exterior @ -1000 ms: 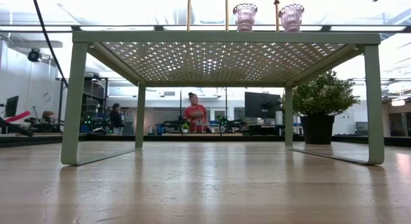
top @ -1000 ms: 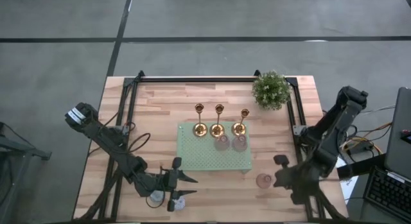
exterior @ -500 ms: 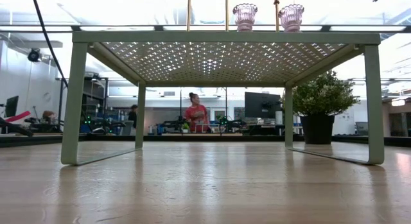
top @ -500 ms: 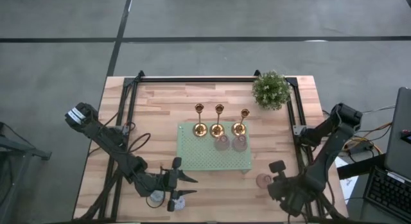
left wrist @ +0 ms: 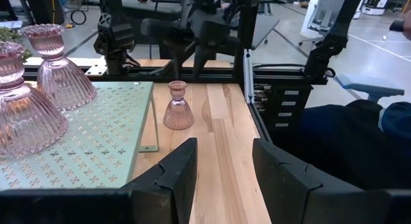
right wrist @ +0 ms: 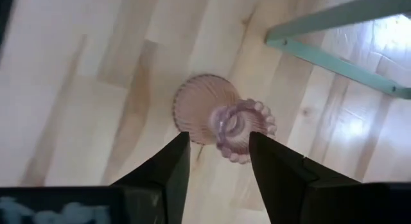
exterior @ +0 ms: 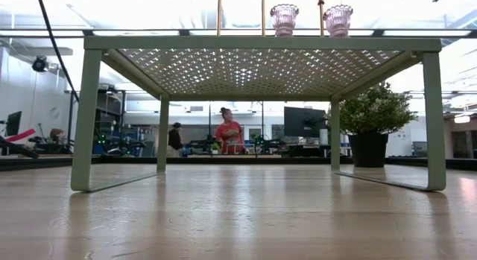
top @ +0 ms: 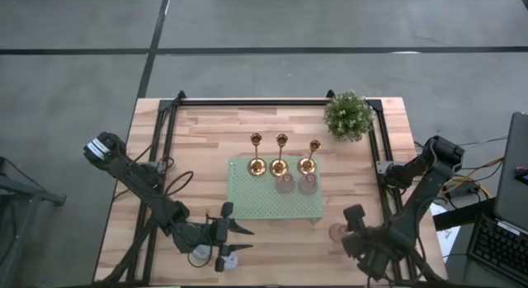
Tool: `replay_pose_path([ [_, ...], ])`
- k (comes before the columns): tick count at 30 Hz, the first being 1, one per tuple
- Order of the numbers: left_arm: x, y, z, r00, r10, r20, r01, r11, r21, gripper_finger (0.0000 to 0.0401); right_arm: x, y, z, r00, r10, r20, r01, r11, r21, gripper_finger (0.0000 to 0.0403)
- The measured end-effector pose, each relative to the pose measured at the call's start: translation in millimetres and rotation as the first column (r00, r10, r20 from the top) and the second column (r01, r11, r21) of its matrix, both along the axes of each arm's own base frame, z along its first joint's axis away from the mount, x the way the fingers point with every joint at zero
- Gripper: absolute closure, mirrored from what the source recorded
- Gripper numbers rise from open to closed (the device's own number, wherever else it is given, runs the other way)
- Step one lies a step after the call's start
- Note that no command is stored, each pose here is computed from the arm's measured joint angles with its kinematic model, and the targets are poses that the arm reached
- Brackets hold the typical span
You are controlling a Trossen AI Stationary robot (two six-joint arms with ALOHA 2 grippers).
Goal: Pick & Place candle stick holders
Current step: Put the pink glass candle holder on the shelf
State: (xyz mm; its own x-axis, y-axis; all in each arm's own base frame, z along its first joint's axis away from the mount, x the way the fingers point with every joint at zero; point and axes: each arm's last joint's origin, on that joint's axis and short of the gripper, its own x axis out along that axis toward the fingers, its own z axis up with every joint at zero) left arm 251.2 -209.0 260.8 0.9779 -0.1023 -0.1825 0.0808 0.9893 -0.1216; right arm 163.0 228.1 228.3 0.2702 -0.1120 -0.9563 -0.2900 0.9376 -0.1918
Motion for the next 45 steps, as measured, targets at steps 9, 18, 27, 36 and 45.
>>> replay_pose_path([
  [9, -0.1, 0.2, -0.7, 1.0, 0.0, -0.001, 0.0, 1.0, 0.003, 0.0247, -3.4, -4.9, -22.6, 1.0, 0.002, -0.015, -0.002, 1.0, -0.017, 0.0269],
  [18, -0.9, 1.9, -5.7, 1.0, 0.005, -0.013, -0.004, 1.0, 0.009, 0.0247, -3.4, -4.9, -26.3, 1.0, 0.005, -0.017, -0.006, 1.0, -0.02, 0.0335],
  [27, 0.4, 2.9, -2.5, 0.999, 0.03, 0.015, -0.03, 0.999, -0.013, 0.0247, -2.6, -4.1, -24.8, 1.0, 0.007, -0.008, -0.007, 1.0, -0.014, 0.0379],
  [36, 3.3, 5.4, 0.4, 0.998, 0.049, 0.029, -0.047, 0.997, -0.066, 0.0247, 5.1, 7.5, 1.4, 0.997, 0.06, 0.039, -0.062, 0.997, 0.051, 0.0378],
  [45, 9.4, 12.1, 4.3, 0.995, 0.08, 0.057, -0.073, 0.991, -0.112, 0.0247, 14.7, 16.0, 56.5, 0.983, 0.12, 0.141, -0.129, 0.99, 0.06, 0.0379],
])
